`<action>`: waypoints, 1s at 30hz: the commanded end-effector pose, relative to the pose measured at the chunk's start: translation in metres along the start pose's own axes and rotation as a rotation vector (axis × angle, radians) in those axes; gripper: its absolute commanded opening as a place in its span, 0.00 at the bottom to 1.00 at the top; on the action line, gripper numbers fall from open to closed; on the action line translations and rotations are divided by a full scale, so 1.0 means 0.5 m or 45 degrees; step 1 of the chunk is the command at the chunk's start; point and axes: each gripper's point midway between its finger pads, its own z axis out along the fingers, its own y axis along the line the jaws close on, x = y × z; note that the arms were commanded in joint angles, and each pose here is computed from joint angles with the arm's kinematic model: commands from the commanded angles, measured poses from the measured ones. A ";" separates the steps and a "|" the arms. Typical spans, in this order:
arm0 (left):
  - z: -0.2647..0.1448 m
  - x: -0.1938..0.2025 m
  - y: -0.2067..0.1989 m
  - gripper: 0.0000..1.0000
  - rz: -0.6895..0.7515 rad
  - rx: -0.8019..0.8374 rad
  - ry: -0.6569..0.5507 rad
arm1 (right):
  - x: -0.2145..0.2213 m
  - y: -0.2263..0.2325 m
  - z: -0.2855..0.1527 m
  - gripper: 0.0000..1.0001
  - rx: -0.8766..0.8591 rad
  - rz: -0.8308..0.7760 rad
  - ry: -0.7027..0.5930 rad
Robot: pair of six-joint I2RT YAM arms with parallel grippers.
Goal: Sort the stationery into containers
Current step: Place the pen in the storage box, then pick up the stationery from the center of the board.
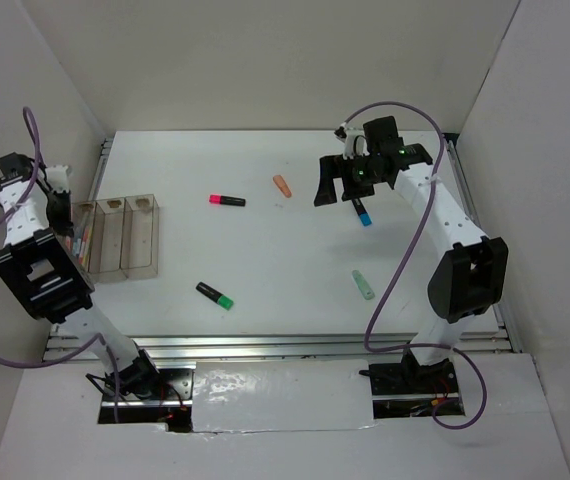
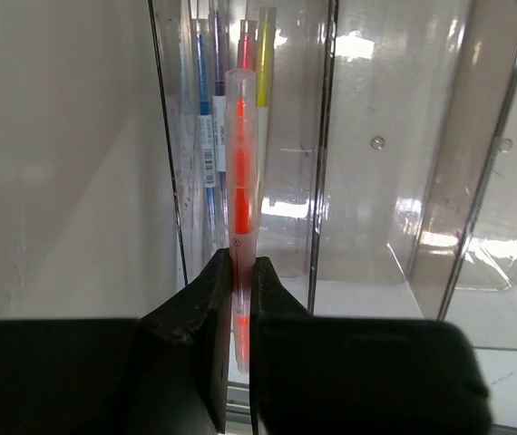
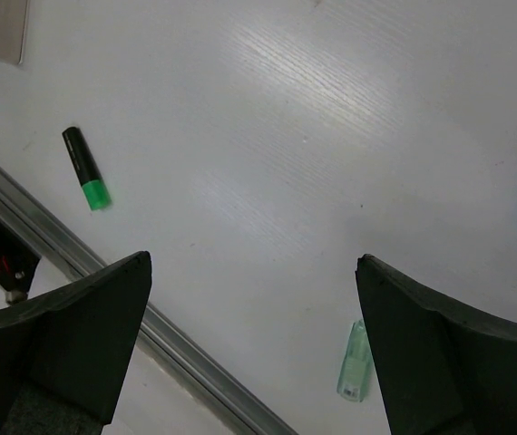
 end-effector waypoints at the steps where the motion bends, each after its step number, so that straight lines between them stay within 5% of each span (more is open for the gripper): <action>1: 0.023 -0.025 0.023 0.05 0.010 -0.058 -0.019 | -0.004 0.003 -0.007 1.00 0.001 -0.041 0.009; 10: 0.039 -0.053 0.018 0.35 0.012 -0.007 -0.054 | 0.016 -0.006 -0.004 0.99 0.017 -0.053 0.039; 17: -0.110 -0.136 -0.092 0.62 0.217 0.226 -0.366 | 0.019 -0.002 -0.011 0.99 0.015 -0.062 0.040; 21: -0.220 -0.139 -0.320 0.63 0.707 0.515 -0.573 | 0.021 -0.004 -0.015 0.99 0.021 -0.062 0.033; 25: -0.257 -0.043 -0.523 0.99 1.139 0.694 -0.709 | 0.033 -0.005 -0.016 0.99 0.021 -0.054 0.050; 30: -0.249 0.098 -0.679 0.94 1.625 0.884 -0.630 | 0.052 -0.016 -0.027 1.00 0.046 -0.045 0.056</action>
